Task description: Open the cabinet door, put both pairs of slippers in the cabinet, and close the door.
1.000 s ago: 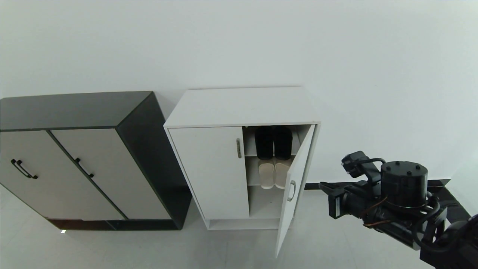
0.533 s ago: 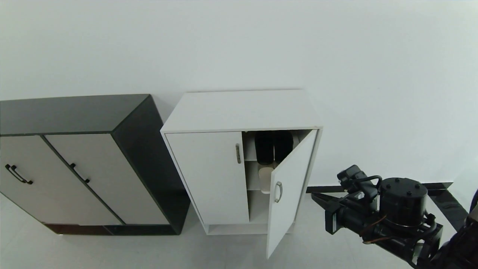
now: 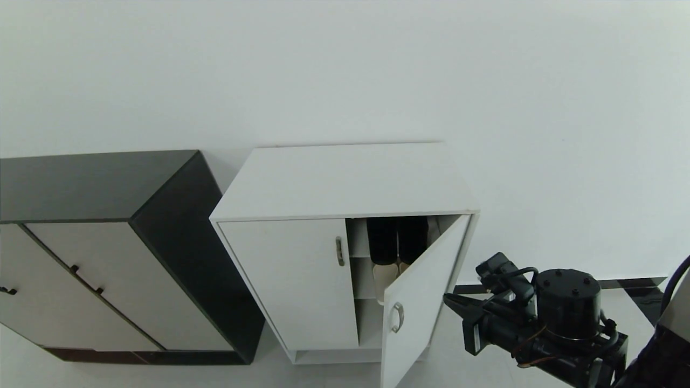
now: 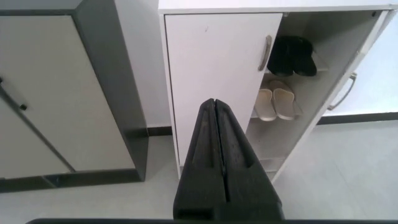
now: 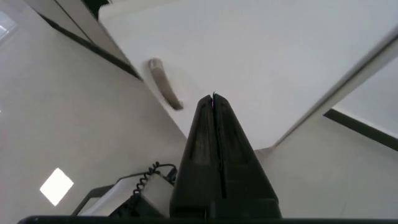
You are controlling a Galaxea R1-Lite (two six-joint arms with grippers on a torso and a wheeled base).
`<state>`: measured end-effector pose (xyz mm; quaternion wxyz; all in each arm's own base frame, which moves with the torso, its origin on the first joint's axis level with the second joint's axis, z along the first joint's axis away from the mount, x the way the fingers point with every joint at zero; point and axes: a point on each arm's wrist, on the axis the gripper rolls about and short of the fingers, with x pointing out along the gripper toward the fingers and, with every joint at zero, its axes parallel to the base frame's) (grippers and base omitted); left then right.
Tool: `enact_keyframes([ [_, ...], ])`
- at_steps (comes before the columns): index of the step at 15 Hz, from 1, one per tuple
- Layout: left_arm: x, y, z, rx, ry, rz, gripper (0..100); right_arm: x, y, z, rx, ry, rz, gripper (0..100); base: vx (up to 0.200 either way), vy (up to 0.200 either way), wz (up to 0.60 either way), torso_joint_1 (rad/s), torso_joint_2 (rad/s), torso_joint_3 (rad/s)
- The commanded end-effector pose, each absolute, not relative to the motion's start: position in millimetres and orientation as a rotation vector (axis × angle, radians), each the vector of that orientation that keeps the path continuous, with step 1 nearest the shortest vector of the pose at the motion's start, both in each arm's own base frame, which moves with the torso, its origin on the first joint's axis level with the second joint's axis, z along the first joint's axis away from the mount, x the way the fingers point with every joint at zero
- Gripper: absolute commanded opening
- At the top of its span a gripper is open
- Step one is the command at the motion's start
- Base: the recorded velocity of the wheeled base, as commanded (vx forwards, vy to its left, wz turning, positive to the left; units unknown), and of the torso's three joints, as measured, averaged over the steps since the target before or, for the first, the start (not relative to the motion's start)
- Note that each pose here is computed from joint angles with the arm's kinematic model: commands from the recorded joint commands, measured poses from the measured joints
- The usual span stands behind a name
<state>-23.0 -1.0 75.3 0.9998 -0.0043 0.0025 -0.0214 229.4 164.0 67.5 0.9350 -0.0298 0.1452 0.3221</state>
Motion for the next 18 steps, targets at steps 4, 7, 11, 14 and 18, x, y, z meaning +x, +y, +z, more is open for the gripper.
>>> enact_keyframes([
  [4, -23, -1, 75, -0.008, 0.005, -0.04, 0, 231, 172, 60, -0.066, 0.316, 0.677, 0, 0.0, 0.0, 0.0, 0.0, 0.0, 0.0],
  [7, -23, -1, 75, -0.008, 0.005, -0.04, 0, 243, 180, 54, -0.061, 0.311, 0.675, 0, 0.0, 0.0, 0.0, 0.0, 0.0, 0.0],
  [11, -23, -1, 75, -0.008, 0.006, -0.041, 0, 259, 188, 47, -0.051, 0.3, 0.665, 0, 0.0, 0.0, 0.0, 0.0, 0.0, 0.0],
  [14, -23, -1, 75, -0.008, 0.005, -0.04, 0, 274, 197, 41, -0.031, 0.288, 0.659, 0, 0.0, 0.0, 0.0, 0.0, 0.0, 0.0],
  [18, -23, -1, 75, -0.008, 0.005, -0.04, 0, 295, 208, 36, -0.021, 0.257, 0.65, 0, 0.0, 0.0, 0.0, 0.0, 0.0, 0.0],
])
